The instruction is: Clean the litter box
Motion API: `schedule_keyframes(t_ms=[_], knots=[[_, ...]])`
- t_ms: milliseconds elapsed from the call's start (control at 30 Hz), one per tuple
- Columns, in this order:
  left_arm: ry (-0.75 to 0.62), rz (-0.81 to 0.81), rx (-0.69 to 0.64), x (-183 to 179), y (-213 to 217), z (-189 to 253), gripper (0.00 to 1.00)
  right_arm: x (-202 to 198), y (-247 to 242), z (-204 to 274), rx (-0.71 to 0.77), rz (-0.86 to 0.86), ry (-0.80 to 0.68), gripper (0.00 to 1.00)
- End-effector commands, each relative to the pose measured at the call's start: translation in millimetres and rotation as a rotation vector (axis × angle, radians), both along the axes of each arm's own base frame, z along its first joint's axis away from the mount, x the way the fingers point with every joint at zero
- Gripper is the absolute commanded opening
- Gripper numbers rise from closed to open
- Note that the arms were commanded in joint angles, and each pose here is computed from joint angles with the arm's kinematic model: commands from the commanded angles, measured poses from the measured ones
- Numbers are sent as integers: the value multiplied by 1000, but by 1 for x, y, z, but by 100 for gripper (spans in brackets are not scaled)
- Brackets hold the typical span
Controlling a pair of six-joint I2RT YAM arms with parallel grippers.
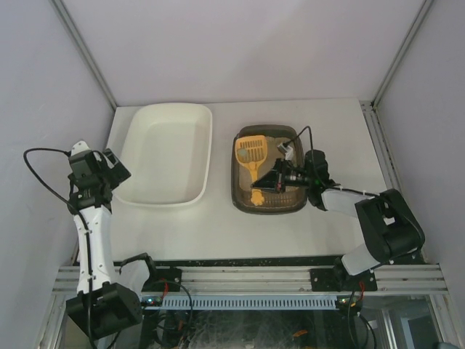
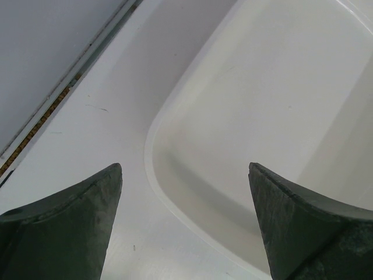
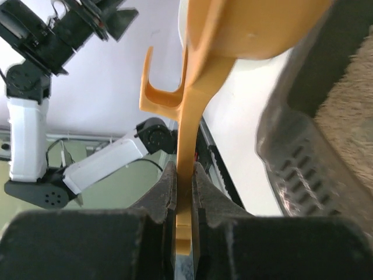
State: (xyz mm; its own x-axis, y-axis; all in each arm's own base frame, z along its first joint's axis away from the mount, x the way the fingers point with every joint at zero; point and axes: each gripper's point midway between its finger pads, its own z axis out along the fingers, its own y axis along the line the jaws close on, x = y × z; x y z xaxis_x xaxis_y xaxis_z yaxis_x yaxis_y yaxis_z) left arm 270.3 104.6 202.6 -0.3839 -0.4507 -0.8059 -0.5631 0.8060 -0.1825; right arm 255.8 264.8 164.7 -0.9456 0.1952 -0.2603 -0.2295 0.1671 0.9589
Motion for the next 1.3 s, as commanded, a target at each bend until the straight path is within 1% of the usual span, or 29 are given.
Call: schedule_keyframes(t_ms=[0, 100, 167, 200, 300, 500, 600, 633, 733, 800, 933, 1033, 1067, 1100, 1167, 1267], knots=[[-62, -19, -9, 10, 9, 36, 93, -7, 35, 27, -123, 85, -193, 0], [-55, -32, -87, 12, 14, 33, 93, -4, 49, 39, -154, 119, -210, 0], [-50, 8, -101, 11, 24, 31, 93, -3, 59, 40, -173, 160, -203, 0], [-48, 23, -97, 11, 28, 30, 93, -1, 64, 38, -206, 176, -209, 0], [-49, 56, -80, 12, 39, 28, 93, 2, 74, 11, -402, 212, -179, 0], [-31, 71, -101, 12, 41, 12, 93, 2, 99, -15, -718, 236, -302, 0], [-23, 73, -114, 13, 40, 3, 93, 3, 109, -25, -862, 214, -391, 0], [-22, 74, -117, 14, 40, 1, 93, -1, 114, -27, -886, 224, -417, 0], [-17, 78, -121, 15, 41, -2, 93, 6, 119, -34, -1022, 167, -509, 0], [-12, 85, -128, 16, 43, -5, 93, 8, 123, -34, -1086, 131, -573, 0], [9, 89, -143, 17, 43, -13, 93, 12, 131, -27, -1248, 55, -757, 0], [17, 96, -121, 17, 48, -15, 93, 15, 133, -24, -1360, 12, -862, 0], [14, 93, -111, 17, 48, -13, 93, 16, 134, -24, -1386, 4, -877, 0], [10, 90, -103, 17, 49, -12, 99, 17, 134, -26, -1408, 1, -883, 0], [-3, 80, -86, 17, 49, -8, 100, 18, 136, -28, -1423, 1, -891, 0], [-17, 63, -74, 18, 47, -3, 100, 19, 139, -25, -1406, -8, -893, 0]])
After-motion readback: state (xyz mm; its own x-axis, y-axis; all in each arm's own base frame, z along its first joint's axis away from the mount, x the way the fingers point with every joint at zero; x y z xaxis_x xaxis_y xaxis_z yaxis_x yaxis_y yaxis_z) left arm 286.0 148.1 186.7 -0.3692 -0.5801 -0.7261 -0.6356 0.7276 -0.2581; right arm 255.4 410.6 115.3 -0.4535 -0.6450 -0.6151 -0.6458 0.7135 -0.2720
